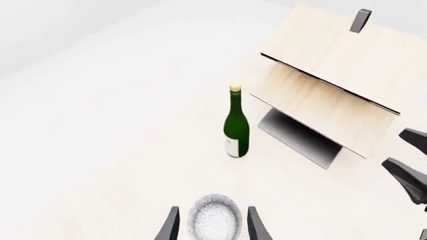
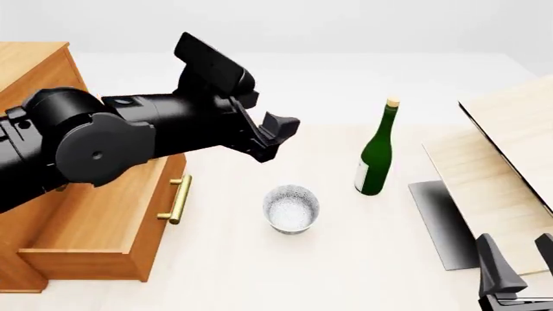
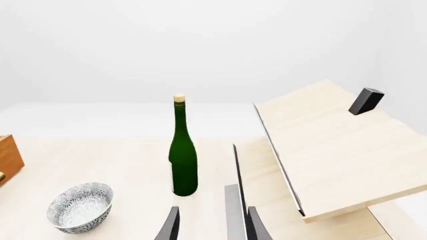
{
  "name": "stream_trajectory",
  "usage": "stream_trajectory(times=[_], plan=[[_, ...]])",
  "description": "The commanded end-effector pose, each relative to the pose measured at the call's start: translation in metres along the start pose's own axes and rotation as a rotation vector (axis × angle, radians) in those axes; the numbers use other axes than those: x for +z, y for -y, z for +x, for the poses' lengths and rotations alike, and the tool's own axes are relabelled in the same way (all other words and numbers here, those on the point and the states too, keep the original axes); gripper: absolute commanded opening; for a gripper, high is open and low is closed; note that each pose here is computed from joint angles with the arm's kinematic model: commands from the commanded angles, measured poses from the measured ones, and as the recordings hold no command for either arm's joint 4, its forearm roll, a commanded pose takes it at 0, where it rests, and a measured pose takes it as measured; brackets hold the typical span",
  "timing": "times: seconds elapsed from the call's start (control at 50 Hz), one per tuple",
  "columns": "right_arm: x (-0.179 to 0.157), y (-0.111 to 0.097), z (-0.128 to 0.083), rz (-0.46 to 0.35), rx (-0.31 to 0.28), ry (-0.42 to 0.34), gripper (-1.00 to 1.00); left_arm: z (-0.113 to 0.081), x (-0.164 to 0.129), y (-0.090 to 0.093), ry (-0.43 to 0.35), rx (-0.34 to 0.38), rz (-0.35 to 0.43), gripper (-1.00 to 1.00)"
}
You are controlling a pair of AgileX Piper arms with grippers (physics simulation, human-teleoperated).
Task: Put the bowl in the bottom drawer of the cabinet.
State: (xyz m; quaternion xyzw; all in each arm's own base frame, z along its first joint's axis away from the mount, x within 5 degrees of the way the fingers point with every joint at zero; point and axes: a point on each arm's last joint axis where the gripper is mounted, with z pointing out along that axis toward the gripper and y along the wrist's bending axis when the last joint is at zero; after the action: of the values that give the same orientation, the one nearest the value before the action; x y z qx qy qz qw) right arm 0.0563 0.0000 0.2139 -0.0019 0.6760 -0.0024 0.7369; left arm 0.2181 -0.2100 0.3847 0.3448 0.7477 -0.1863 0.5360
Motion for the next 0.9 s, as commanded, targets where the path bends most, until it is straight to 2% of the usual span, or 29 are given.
stream_trajectory(times=[0.02,0.4,0.62,0.68,0.84,0.9], plan=[[0.0,0.0,0.0,0.0,0.0,0.0,1.0,-0.004,0.016,-0.001,-0.058,-0.02,0.004,1.0],[0.0,0.0,0.0,0.0,0.0,0.0,1.0,0.005,0.049,-0.006,-0.151,-0.042,-0.006,1.0],[0.0,0.0,0.0,0.0,0.0,0.0,1.0,0.018,0.073,0.016,-0.198,-0.05,0.047,1.0],[0.0,0.0,0.0,0.0,0.0,0.0,1.0,0.017,0.077,0.018,-0.203,-0.051,0.053,1.0],[0.0,0.0,0.0,0.0,0.0,0.0,1.0,0.04,0.094,0.021,-0.243,-0.079,0.051,1.0],[0.0,0.0,0.0,0.0,0.0,0.0,1.0,0.041,0.095,0.022,-0.247,-0.085,0.052,1.0]])
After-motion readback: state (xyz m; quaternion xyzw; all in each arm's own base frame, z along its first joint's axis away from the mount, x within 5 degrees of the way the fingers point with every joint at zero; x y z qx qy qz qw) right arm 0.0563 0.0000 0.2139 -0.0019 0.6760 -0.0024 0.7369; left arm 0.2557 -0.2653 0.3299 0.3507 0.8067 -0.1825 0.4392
